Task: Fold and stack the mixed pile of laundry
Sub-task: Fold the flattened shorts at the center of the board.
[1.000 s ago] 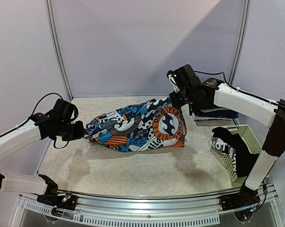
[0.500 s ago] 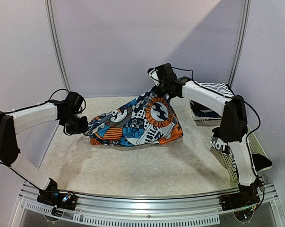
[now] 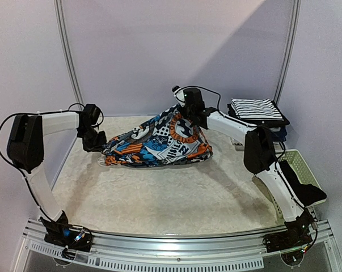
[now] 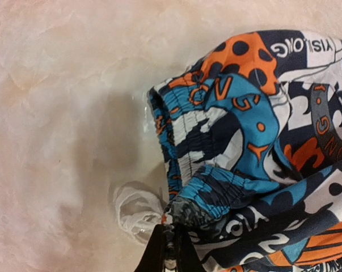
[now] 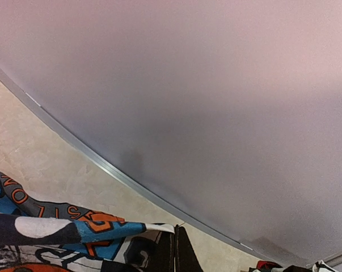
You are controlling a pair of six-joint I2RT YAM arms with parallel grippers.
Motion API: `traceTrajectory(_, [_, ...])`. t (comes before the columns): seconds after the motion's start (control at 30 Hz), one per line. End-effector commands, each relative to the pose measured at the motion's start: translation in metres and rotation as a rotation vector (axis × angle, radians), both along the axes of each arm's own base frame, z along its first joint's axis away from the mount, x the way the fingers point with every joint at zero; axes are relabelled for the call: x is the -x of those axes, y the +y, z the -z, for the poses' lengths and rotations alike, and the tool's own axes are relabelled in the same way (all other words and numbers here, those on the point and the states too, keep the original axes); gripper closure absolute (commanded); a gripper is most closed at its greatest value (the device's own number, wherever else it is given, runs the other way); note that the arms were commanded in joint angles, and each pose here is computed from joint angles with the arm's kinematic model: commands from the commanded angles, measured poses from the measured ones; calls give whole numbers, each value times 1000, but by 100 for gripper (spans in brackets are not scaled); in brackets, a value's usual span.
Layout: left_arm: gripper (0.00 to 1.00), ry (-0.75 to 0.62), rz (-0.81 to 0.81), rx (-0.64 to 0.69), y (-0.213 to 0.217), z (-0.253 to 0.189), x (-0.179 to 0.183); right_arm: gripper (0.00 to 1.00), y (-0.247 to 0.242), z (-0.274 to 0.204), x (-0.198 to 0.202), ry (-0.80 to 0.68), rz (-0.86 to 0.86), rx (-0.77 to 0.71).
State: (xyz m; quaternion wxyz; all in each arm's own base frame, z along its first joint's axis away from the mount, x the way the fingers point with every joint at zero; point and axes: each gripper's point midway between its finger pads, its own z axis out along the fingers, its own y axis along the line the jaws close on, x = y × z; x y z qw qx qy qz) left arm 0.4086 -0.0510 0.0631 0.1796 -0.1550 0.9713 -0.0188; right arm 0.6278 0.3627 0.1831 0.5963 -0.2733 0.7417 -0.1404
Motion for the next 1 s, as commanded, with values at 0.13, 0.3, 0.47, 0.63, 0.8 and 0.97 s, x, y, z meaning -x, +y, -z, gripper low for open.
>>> traceTrajectory(0.13, [94,35,-25,-7,14,19,-42,100,-22,41,-17,68,12,4])
traceTrajectory(0.3, [93,45,-39,-32,20,24,-53,99,-26,56,-13,99,19,15])
traceTrajectory(0.47, [34,-53,-91,-75,31,3,-62,30,-19,50,-10,122,-6,-43])
traceTrajectory(0.63, [0,-226,-112,-162,38,-50,-54,1,-22,0,6,124,-13,-119])
traceTrajectory(0.8, [3,-312,-70,-203,24,-76,-31,1,-29,-38,47,154,-49,-205])
traceTrajectory(0.97, [16,-375,33,-143,-8,-85,-19,8,-29,-37,108,310,-172,-360])
